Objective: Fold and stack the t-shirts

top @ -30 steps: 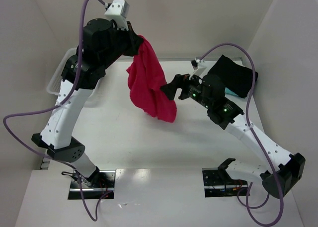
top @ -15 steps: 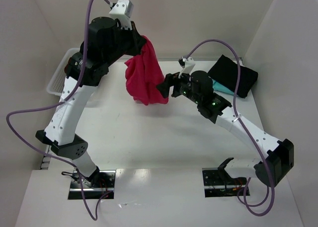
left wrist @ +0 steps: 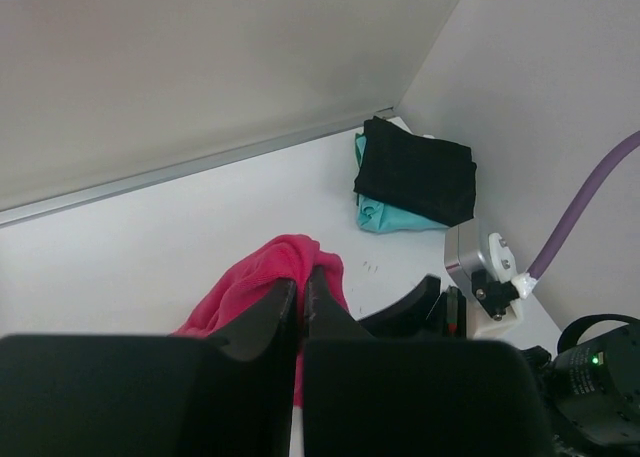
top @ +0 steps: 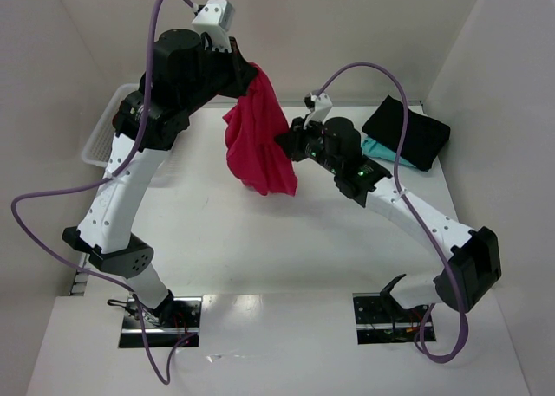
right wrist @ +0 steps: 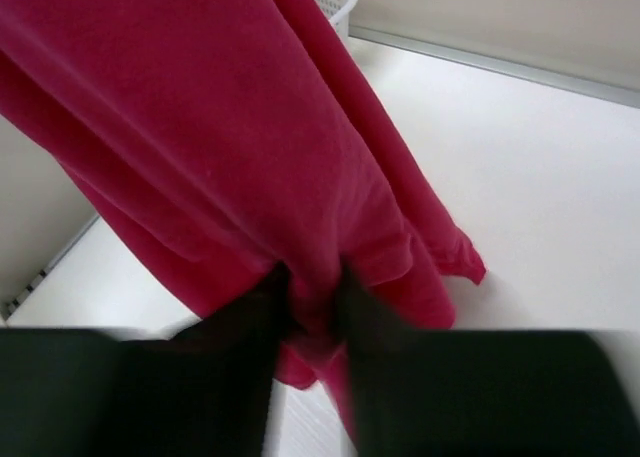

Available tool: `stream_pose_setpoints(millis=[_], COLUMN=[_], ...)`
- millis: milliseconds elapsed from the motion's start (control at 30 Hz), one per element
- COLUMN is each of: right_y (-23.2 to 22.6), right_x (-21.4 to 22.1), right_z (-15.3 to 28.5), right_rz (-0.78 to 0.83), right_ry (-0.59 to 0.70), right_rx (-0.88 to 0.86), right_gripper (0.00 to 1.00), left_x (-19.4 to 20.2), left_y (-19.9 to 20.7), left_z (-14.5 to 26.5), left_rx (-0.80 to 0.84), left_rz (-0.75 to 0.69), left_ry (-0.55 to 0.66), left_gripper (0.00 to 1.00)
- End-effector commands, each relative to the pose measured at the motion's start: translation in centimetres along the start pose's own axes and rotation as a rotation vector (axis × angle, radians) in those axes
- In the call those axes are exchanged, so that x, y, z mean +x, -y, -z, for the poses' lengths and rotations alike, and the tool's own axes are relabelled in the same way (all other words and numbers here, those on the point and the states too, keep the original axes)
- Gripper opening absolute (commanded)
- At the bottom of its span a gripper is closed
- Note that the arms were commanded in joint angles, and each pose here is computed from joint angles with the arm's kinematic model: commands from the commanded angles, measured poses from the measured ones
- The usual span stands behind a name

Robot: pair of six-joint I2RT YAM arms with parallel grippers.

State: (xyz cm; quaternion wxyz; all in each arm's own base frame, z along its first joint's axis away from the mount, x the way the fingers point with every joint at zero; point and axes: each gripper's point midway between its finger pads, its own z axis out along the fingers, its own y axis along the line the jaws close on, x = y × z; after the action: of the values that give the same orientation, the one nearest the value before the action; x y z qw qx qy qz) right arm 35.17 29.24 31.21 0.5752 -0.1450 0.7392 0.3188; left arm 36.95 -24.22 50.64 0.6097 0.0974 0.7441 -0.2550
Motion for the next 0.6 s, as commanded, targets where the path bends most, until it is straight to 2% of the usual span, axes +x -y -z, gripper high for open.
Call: stream_pose_setpoints(millis=[0,33,200,300,500,567], right_y=[-1.4,-1.1,-0.8,-0.6,0.6,1.0], right_x=[-5.3,-5.3,-10.0,-12.1,-18.4,-18.6], right_z=[0.1,0.1,2.9,4.6,11.9,12.9], right_rz=[0.024,0.032,0.041,0.072,0.072,0.083], right_ry=[0.156,0.16,0.261,0.293,0.463,0.467], right_rx=[-0.021,-0.007,0.072,0.11,0.231,0.247], right_gripper=[0.11,0.0,0.0,0.0,0.0,0.0], left_x=[-2.5,-2.5,-1.3,0.8,1.9,2.6], left_y=[0.7,0.7,-1.3,-4.8,-11.8,-13.5], left_z=[0.5,0.5,0.3,-0.6,1.8,2.1], left_rx=[0.022,0.022,-0.058,-0.167,-0.345,-0.363], left_rz=[0.024,0.024,0.026,0.027,0.052,0.071], left_ry=[0.086,0.086,0.079,0.052,0.068,0.056], left_gripper=[0.0,0.0,0.0,0.0,0.01,0.01])
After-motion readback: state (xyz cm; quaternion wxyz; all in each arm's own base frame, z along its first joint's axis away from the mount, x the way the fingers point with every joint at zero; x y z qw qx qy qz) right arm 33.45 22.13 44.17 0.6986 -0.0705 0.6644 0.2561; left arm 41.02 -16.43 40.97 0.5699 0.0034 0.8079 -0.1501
